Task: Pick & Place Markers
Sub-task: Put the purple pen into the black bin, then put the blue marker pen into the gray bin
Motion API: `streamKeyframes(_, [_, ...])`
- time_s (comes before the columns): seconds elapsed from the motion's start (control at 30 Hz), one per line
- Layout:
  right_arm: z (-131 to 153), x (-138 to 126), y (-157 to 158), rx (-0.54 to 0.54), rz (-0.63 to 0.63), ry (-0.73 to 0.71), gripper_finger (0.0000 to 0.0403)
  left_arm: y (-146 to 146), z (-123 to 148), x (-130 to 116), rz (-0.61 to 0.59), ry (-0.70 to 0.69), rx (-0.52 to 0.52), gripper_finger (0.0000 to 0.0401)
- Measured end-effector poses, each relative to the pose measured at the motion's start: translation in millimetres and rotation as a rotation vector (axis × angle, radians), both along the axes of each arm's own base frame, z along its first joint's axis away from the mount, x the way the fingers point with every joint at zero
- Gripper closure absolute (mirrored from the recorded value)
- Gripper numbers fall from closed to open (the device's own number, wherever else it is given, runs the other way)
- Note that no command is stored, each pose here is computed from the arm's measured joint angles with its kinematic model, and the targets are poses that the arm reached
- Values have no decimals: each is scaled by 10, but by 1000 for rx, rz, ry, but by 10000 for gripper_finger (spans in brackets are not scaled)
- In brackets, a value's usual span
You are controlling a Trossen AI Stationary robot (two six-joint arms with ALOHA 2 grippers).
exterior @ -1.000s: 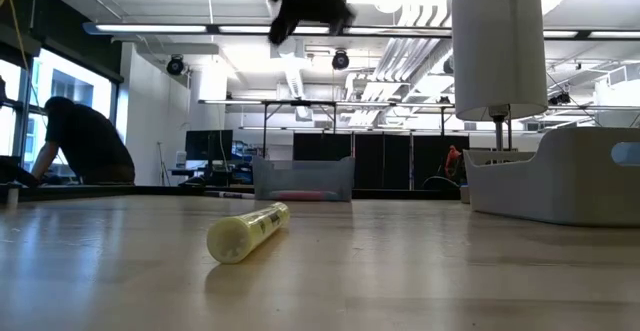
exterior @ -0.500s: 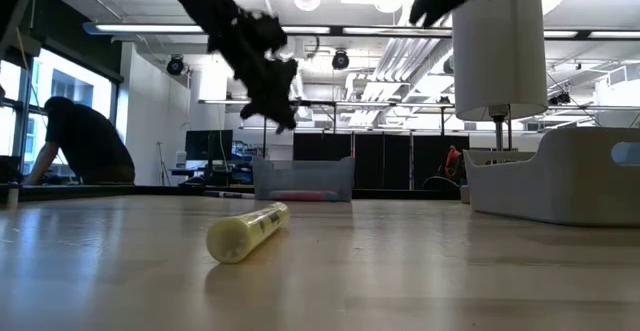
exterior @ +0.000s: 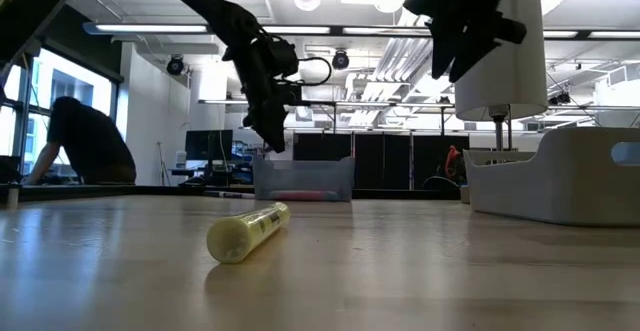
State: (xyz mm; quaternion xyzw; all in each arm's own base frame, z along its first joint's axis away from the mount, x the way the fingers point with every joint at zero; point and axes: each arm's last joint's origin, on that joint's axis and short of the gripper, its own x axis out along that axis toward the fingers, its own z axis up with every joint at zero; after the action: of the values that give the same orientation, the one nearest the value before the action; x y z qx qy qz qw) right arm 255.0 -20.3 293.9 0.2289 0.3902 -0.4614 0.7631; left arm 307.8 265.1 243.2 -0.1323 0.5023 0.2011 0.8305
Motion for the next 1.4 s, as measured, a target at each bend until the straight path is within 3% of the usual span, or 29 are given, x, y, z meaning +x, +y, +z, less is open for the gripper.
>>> streamKeyframes(0.33, [-1,7,-40,-24,-26,-14,253,-1,1,-5,-6,10,6,289])
streamKeyframes(0.5, [0,6,-78,-25,-37,-16,253,24,50,-108,117,8,-50,290])
streamKeyframes(0.63, [2,9,-104,-25,-47,-22,253,169,125,-354,230,-12,-98,311])
streamKeyframes(0.9, [8,20,-108,-28,-44,-32,254,436,-180,-839,520,-32,-230,395])
streamKeyframes(1.17, [9,15,-177,-35,-52,-23,253,377,-386,-727,601,-24,-178,399])
streamKeyframes(1.4, [15,29,-240,-21,-43,-35,253,407,-612,-646,648,12,-199,397])
